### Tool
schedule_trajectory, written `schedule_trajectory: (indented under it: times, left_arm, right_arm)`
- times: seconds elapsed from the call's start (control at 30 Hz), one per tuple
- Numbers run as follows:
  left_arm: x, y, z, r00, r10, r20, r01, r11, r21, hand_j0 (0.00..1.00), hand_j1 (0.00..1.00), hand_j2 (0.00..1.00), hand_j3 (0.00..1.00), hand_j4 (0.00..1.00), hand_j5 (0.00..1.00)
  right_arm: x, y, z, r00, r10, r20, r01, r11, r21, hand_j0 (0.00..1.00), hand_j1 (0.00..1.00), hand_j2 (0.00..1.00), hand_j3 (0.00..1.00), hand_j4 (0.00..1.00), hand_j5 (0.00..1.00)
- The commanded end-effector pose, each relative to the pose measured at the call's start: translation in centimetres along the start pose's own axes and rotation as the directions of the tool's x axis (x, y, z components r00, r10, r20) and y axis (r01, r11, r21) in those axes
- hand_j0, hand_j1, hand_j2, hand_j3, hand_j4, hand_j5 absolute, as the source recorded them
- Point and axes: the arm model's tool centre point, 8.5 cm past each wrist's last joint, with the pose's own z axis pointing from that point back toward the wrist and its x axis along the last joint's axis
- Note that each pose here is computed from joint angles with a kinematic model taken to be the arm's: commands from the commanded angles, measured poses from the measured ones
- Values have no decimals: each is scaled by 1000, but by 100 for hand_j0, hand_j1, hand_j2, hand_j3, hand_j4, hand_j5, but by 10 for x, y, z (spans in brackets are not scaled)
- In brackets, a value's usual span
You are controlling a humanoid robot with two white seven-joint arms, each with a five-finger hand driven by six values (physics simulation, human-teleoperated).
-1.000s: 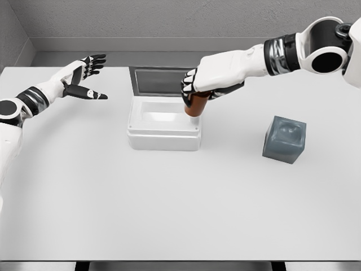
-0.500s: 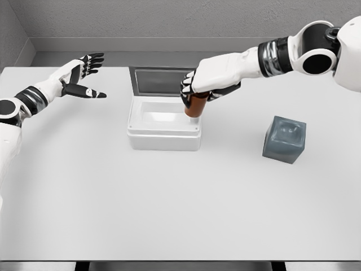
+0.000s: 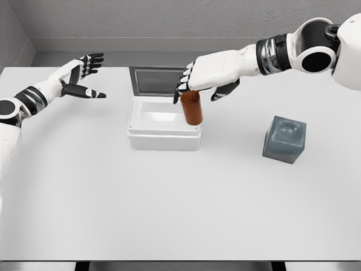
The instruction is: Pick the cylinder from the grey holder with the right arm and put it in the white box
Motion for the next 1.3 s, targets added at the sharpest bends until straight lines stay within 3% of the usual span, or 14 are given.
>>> schedule_trajectory:
  times: [0.0, 0.23, 0.6, 0.7, 0.87, 1.0, 1.1, 1.27]
  left_arm:
    - [1, 1, 0, 1000, 5, 5, -5, 1000, 4, 100, 100, 100, 100, 100, 100]
    - [1, 1, 0, 1000, 11, -1, -11, 1000, 4, 100, 100, 100, 100, 100, 100]
    - [0, -3, -2, 1000, 1, -15, -1, 1000, -13, 100, 100, 100, 100, 100, 100]
    - [2, -9, -7, 999, -28, -26, 27, 999, -45, 100, 100, 100, 100, 100, 100]
    - [10, -16, -13, 998, -62, -12, 61, 995, -79, 100, 100, 100, 100, 100, 100]
    - [23, -24, -19, 994, -109, 18, 111, 987, -120, 100, 100, 100, 100, 100, 100]
    - [30, -27, -20, 988, -153, 32, 156, 976, -151, 100, 100, 100, 100, 100, 100]
    - [34, -33, -23, 985, -169, 39, 173, 970, -173, 100, 100, 100, 100, 100, 100]
  right_arm:
    - [5, -10, 8, 1000, 11, 6, -11, 999, -37, 88, 88, 88, 88, 88, 88]
    - [20, -32, 31, 999, 52, 18, -49, 991, -126, 87, 87, 87, 87, 87, 87]
    - [28, -36, 41, 997, 68, 25, -63, 987, -144, 87, 87, 87, 87, 87, 87]
    - [30, -37, 46, 997, 73, 23, -69, 987, -145, 87, 87, 87, 87, 87, 87]
    - [30, -26, 88, 997, 63, -42, -68, 987, -146, 87, 87, 87, 87, 87, 87]
    - [26, -10, 138, 989, 30, -146, -53, 985, -161, 88, 88, 88, 88, 88, 88]
    - [22, 1, 167, 978, -3, -210, -39, 980, -197, 100, 100, 100, 100, 100, 100]
    - [22, 7, 167, 977, -13, -212, -29, 981, -191, 100, 100, 100, 100, 100, 100]
